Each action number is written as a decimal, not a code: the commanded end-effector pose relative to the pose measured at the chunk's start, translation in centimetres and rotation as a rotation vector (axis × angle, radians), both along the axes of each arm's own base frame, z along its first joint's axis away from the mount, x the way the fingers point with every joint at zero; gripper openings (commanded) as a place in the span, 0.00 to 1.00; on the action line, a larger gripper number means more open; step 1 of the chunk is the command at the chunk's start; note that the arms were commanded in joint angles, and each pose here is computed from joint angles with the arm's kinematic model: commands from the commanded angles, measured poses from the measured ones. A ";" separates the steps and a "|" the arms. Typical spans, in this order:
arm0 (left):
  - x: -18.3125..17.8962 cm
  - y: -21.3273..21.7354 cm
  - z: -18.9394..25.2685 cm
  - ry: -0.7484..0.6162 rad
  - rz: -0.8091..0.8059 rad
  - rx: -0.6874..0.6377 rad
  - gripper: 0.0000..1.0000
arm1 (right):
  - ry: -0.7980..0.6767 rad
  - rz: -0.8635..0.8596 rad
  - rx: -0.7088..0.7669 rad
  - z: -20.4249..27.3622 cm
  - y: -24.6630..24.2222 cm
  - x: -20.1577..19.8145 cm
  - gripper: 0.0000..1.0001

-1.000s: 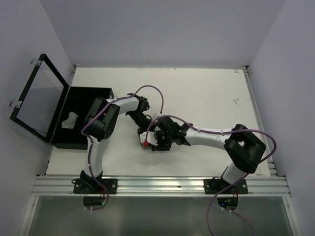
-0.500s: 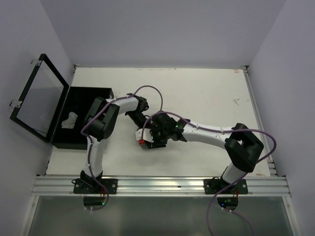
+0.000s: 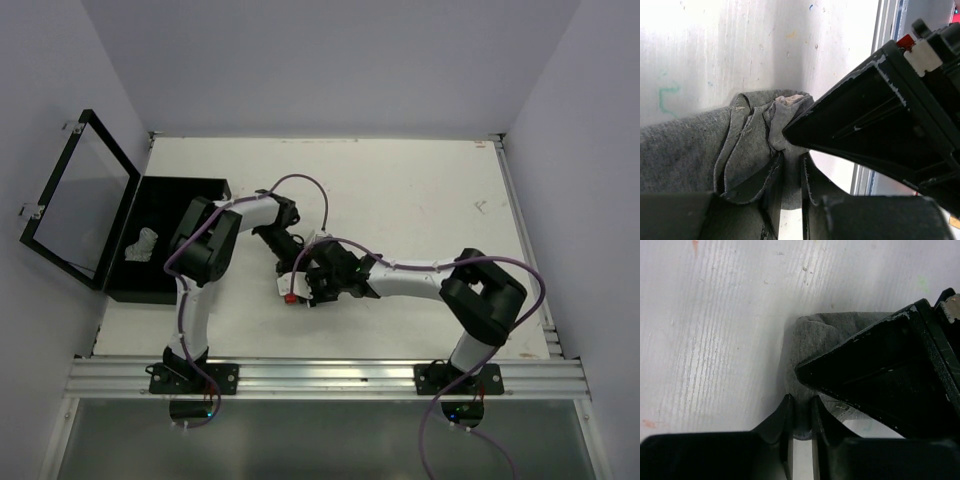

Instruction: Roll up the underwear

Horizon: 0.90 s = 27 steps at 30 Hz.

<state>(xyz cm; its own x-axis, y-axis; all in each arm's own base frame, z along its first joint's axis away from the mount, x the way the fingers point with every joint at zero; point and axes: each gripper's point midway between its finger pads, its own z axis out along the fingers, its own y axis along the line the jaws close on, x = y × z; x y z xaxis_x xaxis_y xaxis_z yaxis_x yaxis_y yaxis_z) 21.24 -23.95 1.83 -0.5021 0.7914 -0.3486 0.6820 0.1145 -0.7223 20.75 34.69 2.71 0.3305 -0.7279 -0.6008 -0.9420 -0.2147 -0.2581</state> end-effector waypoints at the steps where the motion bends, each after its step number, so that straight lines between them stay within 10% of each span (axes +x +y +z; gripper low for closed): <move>1: 3.8 4.9 -7.6 -0.275 -0.152 0.204 0.21 | 0.031 0.028 -0.001 -2.0 -0.1 -1.3 0.07; 16: 13.6 7.4 14.4 -0.739 0.080 0.054 0.54 | 0.277 0.038 -0.119 -4.9 -2.2 -4.7 0.00; 27: 15.3 16.2 39.6 -1.583 0.771 -0.112 1.00 | 0.504 -0.069 -0.198 -5.9 -1.6 -4.8 0.00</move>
